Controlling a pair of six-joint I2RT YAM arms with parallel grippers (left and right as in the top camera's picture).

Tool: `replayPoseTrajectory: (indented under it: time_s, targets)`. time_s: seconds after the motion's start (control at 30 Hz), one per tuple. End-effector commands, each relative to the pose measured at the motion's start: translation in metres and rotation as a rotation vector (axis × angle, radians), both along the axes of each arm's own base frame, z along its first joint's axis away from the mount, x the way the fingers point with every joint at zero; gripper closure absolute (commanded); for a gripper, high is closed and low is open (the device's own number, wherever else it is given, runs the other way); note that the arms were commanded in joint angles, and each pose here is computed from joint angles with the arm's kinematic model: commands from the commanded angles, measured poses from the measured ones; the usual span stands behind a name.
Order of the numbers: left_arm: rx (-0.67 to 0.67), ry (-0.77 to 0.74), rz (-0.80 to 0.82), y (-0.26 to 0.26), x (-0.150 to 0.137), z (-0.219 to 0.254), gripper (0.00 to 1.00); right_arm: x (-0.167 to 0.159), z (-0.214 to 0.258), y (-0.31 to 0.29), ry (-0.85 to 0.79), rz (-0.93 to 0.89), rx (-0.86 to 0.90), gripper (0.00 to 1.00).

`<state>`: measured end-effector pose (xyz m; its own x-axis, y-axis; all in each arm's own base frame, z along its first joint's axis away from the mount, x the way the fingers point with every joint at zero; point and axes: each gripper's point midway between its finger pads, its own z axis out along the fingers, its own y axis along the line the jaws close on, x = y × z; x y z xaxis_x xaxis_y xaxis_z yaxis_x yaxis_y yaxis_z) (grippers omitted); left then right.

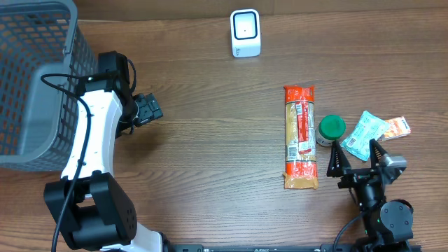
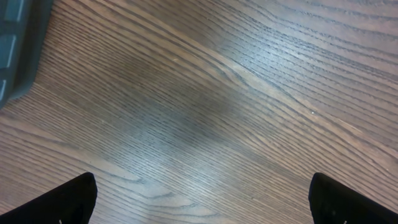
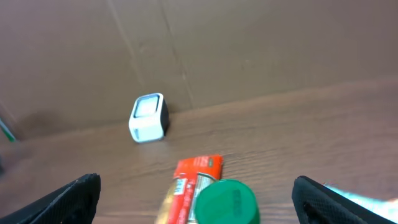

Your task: Scan the item barcode

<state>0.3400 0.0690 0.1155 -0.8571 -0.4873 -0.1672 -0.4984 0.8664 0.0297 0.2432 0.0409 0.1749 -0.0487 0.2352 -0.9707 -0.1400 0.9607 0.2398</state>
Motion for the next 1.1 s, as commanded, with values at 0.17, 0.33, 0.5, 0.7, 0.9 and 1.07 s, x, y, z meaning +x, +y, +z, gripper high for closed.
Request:
replayPoseTrajectory:
  time_s: [0.17, 0.33, 0.5, 0.7, 0.9, 1.07]
  targets:
    - [0.010, -0.020, -0.014, -0.0009, 0.0031, 0.0065, 0.00, -0.0014, -0.0053, 0.0076, -0.030, 0.055, -0.226, 0.00]
    - [0.010, -0.020, -0.014, -0.0009, 0.0031, 0.0065, 0.00, -0.0015, -0.0053, 0.0080, -0.029, 0.057, -0.224, 0.00]
    - [0.010, -0.020, -0.014, -0.0009, 0.0031, 0.0065, 0.00, -0.0015, -0.0053, 0.0080, -0.029, 0.057, -0.224, 0.00]
    - [0.010, -0.019, -0.014, -0.0010, 0.0030, 0.0065, 0.00, -0.0015, -0.0053, 0.0079, -0.029, 0.057, -0.224, 0.00]
    - [0.010, -0.020, -0.014, -0.0009, 0.0031, 0.0065, 0.00, -0.0015, -0.0053, 0.0079, -0.029, 0.057, -0.224, 0.00]
    - [0.006, -0.019, -0.006, 0.0014, 0.0025, 0.0063, 0.00, -0.0015, -0.0053, 0.0079, -0.029, 0.057, -0.224, 0.00]
